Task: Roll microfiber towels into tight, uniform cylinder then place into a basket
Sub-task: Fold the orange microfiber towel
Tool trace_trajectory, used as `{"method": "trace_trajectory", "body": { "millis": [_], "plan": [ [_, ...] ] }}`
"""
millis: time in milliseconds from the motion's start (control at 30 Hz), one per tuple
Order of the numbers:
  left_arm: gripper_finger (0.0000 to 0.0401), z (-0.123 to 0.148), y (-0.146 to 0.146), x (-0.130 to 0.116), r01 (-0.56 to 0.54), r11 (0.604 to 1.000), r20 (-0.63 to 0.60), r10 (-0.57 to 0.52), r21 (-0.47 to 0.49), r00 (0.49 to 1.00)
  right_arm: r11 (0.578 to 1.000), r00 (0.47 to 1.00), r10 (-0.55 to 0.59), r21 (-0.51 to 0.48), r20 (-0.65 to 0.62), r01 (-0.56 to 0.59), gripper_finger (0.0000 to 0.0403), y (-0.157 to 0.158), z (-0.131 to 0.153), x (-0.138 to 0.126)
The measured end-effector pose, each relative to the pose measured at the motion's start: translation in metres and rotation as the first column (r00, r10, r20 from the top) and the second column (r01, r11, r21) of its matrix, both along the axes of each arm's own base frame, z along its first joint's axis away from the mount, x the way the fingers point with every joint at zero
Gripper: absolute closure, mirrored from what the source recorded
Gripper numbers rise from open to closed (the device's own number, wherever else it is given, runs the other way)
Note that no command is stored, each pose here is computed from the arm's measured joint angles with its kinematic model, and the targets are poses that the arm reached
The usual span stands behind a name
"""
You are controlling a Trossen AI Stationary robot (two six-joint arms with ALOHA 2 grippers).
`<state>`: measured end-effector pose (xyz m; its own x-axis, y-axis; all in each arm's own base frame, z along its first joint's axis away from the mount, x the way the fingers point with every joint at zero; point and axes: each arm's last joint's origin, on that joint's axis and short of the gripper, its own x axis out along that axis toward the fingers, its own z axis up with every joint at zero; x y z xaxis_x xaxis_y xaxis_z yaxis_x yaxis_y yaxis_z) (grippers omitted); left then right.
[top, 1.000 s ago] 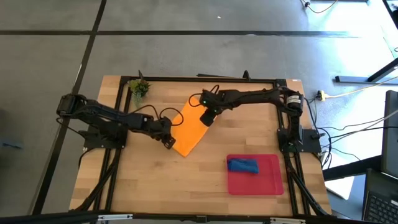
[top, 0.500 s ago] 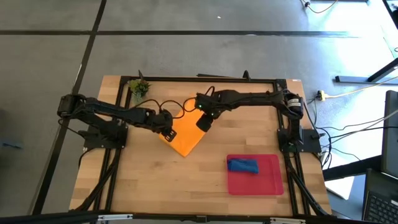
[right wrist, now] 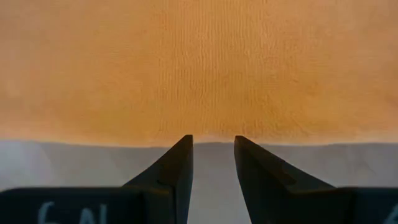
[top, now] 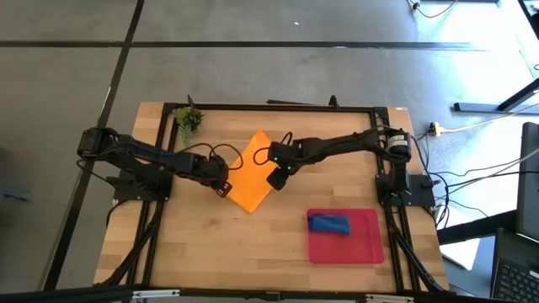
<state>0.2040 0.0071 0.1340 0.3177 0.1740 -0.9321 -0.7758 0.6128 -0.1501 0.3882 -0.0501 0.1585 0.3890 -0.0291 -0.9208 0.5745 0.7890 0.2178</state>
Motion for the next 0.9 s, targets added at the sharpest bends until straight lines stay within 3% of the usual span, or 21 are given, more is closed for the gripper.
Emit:
{"method": "trace_trajectory", "body": {
  "millis": [267, 900],
  "plan": [
    [0.0348, -0.002, -0.007, 0.0, 0.021, 0.999, 0.031, -0.02, -0.042, 0.999, 0.998, 0.996, -0.063, -0.006, 0.058, 0.064, 0.0283, -0.021, -0.024, -0.011],
    [0.0348, 0.001, -0.043, 0.006, 0.035, 0.991, 0.147, -0.015, -0.132, 0.989, 0.984, 0.992, -0.086, -0.146, 0.095, 0.099, 0.0283, -0.066, -0.016, -0.014]
  ]
}}
